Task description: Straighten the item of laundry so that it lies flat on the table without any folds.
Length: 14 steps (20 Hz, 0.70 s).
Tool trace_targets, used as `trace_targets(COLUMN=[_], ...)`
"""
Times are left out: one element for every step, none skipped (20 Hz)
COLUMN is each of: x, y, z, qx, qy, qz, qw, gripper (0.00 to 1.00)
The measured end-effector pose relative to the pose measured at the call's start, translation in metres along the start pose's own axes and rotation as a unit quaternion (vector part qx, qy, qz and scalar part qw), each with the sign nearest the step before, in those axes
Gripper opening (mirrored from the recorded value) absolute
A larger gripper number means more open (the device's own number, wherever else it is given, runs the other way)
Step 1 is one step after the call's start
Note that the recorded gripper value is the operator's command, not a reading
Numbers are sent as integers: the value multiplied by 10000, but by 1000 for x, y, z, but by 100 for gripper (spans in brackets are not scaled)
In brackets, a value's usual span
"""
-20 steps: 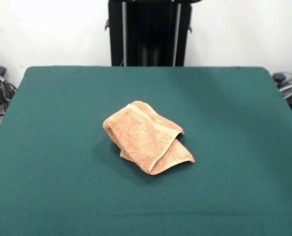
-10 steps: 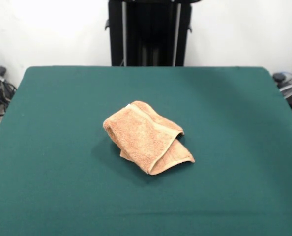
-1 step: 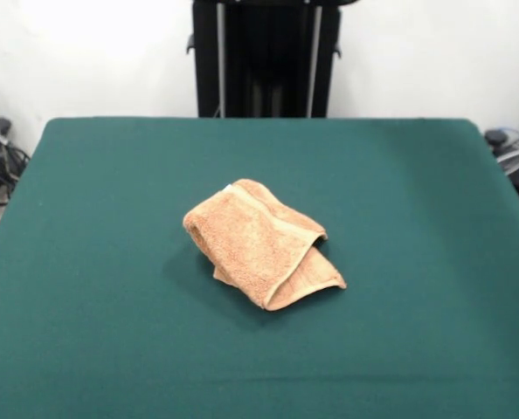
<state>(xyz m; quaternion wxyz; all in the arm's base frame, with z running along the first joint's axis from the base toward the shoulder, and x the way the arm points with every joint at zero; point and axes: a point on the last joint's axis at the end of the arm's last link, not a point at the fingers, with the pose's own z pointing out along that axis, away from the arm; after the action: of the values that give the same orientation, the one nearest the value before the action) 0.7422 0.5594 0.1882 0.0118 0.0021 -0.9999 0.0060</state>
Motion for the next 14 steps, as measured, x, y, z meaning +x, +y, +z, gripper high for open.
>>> trace_targets(x=[2,4,5,5,4,3,2,0,-1,-3,-4,-5,-7,-8], y=[-2,-6,-10,-14,-23,-26,-31,-39,-44,-51,-55,-61,-69,-73], z=[-3,-7,-10,-13,-17,-18,-20,-22,-23,-24,-24,-25,-25,-25], qx=[-6,-30,-47,-72,-110,-132,-155,-191,-220,-248,-267,-295,-328,-343], qy=[6,20,33,49,75,85,99,126,146,169,187,206,222,227], qz=[-50,-131,-206,-250,-343,-367,-397,-455,-474,-504,-523,-535,-534,-530], qw=[10000,9999,9998,9996,9993,9992,9990,9987,9985,9983,9981,9979,9978,9977], gripper=[100,100,100,100,100,100,100,100,100,100,100,100,100,100])
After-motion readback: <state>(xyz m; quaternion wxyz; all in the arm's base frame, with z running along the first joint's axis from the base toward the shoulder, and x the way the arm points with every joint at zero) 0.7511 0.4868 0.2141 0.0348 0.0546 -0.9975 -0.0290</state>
